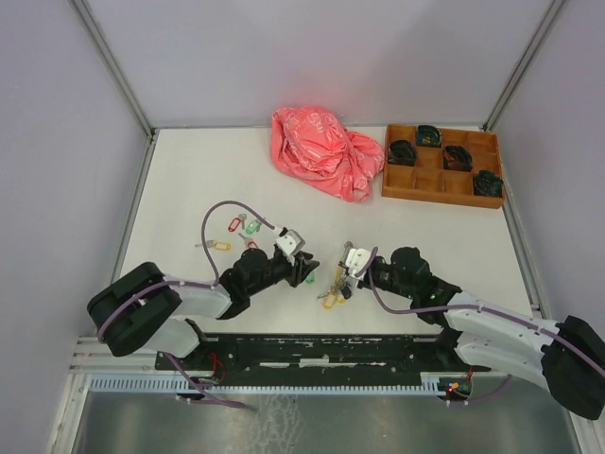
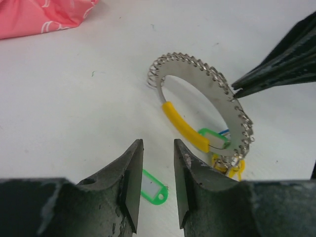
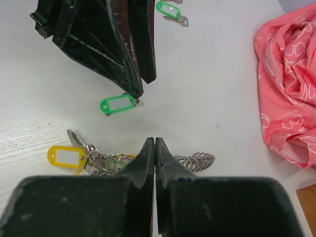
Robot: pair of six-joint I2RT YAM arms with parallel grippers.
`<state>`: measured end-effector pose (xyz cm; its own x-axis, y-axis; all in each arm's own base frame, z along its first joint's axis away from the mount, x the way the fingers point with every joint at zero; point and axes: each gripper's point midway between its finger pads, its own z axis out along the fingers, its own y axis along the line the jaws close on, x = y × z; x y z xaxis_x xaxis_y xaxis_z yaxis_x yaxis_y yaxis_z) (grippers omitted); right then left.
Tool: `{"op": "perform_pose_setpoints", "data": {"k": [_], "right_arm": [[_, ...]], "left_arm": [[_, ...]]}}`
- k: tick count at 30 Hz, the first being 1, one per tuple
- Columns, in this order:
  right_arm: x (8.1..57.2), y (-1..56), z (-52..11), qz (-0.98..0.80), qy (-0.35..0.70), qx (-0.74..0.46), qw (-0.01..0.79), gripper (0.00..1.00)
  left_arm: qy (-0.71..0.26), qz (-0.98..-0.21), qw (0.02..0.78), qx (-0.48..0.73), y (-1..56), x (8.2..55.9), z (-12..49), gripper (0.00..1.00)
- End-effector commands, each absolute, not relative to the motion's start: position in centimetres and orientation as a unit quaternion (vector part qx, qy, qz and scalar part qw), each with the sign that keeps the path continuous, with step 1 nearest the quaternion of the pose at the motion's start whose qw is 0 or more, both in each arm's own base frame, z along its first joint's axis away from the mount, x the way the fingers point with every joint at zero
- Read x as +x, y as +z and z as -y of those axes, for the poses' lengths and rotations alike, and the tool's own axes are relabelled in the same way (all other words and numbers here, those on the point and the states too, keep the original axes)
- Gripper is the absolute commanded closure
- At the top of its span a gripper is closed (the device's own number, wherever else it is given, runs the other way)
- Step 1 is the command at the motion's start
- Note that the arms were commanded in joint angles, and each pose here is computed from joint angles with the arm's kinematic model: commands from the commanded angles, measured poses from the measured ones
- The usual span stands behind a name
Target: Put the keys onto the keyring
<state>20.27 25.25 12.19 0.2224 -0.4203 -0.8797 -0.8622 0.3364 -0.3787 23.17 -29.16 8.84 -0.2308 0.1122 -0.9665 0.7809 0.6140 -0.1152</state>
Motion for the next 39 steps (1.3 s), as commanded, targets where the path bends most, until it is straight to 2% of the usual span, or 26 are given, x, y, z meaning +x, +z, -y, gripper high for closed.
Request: {"op": "perform_pose_setpoints", "data": {"k": [1, 8, 14, 39], "right_arm": [[20.9, 14.7, -26.4, -0.569, 0.223, -0.505, 0.610, 0.99], [20.9, 14.6, -26.8, -0.565, 0.237, -0.502, 0.610, 0.99], [20.5, 14.6, -27.3, -0.556, 0.252, -0.509, 0.607, 0.99], [19.4, 15.1, -28.2, -0.532, 0.278, -0.536, 0.594, 0.99]], "left_arm": [[-0.387, -0.596, 0.615, 0.340, 14.0, 22.0, 30.9, 0.61], [-0.457, -0.525, 0.620, 0.363, 15.0, 20.4, 31.7, 0.60], [-0.476, -0.488, 0.608, 0.406, 14.8, 19.7, 32.7, 0.60], [-0.516, -0.455, 0.566, 0.454, 14.1, 19.1, 34.0, 0.67]]}}
